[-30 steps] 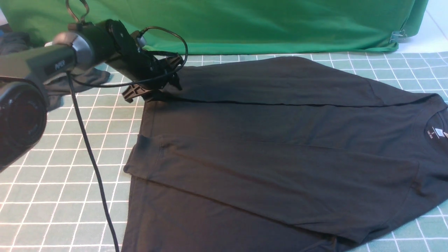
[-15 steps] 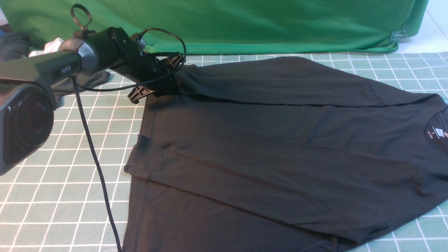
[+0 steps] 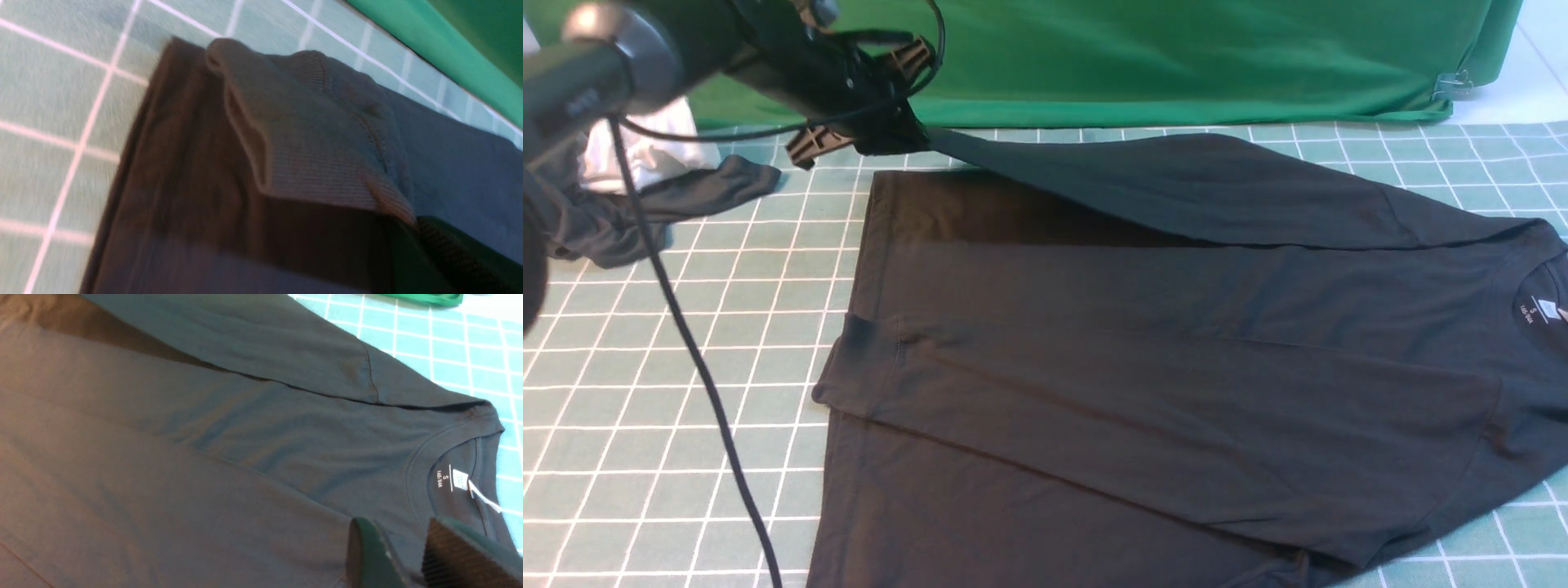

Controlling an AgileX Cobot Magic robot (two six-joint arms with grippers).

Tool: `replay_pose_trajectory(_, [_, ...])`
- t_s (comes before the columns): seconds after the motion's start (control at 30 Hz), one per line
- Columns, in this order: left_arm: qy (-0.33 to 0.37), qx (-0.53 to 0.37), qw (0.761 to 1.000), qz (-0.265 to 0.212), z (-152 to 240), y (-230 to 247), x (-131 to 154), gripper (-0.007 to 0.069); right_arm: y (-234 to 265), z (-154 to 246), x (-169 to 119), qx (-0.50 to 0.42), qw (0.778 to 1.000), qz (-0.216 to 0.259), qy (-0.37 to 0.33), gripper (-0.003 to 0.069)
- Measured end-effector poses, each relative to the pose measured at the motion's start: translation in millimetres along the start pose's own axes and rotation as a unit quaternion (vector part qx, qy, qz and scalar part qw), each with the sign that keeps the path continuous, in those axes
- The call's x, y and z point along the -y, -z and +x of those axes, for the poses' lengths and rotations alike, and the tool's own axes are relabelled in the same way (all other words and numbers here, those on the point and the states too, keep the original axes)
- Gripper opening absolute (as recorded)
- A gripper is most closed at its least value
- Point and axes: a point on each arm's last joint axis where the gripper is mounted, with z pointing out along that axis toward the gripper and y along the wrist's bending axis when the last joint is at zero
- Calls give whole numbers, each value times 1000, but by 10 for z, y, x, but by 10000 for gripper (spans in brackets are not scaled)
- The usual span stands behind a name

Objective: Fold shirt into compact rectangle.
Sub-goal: 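Fold the left side of the dark shirt inward over its body with the left gripper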

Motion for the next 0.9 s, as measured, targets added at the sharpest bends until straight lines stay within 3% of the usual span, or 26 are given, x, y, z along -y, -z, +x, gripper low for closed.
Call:
replay_pose_trajectory(0.3, [-73, -123, 988, -51, 433, 521, 15, 13, 0, 0, 0, 0, 1000, 0, 0, 219])
replay_pose_trajectory(0.5, [-80, -170, 974, -130, 1139, 473, -398, 13, 0, 1, 0, -1, 1000, 0, 0, 219])
replay_pose_trajectory(0.7, [-60, -177, 972, -143, 1617, 295, -699, 14, 0, 0, 0, 0, 1000, 0, 0, 219])
replay_pose_trajectory(0.9, [-63, -160, 975, -144, 1655, 270, -752, 67, 0, 1, 0, 0, 1000, 0, 0, 219])
